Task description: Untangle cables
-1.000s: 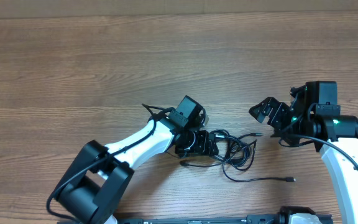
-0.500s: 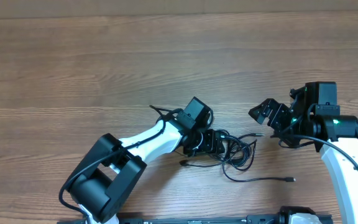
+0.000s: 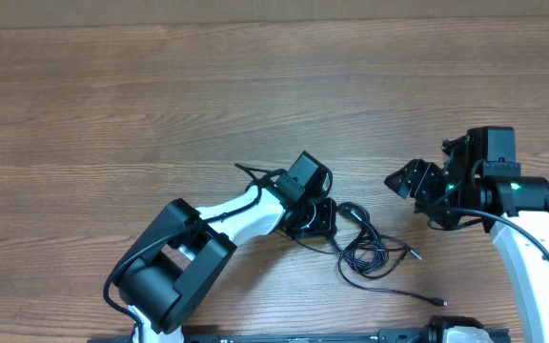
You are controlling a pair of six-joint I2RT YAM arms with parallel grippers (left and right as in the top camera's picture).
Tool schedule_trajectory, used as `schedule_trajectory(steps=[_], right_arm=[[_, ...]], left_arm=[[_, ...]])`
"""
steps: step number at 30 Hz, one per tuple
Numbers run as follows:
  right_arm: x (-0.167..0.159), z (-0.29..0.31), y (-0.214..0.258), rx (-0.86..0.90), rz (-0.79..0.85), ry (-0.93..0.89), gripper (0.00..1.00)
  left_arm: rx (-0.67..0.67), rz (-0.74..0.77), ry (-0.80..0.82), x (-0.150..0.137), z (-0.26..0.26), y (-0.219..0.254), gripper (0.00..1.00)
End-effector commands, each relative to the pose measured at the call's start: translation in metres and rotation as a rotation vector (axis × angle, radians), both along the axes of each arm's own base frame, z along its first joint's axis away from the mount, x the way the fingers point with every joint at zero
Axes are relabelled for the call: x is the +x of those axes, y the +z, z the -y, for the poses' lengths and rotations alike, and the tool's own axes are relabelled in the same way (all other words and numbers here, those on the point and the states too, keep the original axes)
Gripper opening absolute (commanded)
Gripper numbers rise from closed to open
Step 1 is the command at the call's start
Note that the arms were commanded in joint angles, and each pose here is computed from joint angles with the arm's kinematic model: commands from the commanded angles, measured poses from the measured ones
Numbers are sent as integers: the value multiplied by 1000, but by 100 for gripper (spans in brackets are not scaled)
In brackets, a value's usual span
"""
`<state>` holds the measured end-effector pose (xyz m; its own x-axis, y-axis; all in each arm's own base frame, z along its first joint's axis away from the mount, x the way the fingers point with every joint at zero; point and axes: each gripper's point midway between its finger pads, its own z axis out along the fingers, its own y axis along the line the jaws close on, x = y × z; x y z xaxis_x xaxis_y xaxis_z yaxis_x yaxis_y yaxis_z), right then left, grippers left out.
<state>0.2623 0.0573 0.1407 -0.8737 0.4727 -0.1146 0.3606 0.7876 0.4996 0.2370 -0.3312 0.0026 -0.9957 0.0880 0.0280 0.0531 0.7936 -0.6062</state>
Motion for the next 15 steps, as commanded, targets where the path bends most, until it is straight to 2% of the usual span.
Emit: schedule_trajectory(steps=[1,3,8,11,15], right_arm=[[-3,-5,2,-1,30,74,73],[-4,-10,4,13,55,130,73],[-7,-27,14,83,128,274,76],[-9,-39,23,133,198,382,79],[-17,-62,43,257,326,551,82]], left_arm=[[-16,119,-24,19,-9,18,4],[-31,210,-34,30,-14,41,4],[-123,597,-190,45,-18,134,4],[-177,860,-307,38,-23,196,4],[-212,1067,-373,26,-33,248,4]])
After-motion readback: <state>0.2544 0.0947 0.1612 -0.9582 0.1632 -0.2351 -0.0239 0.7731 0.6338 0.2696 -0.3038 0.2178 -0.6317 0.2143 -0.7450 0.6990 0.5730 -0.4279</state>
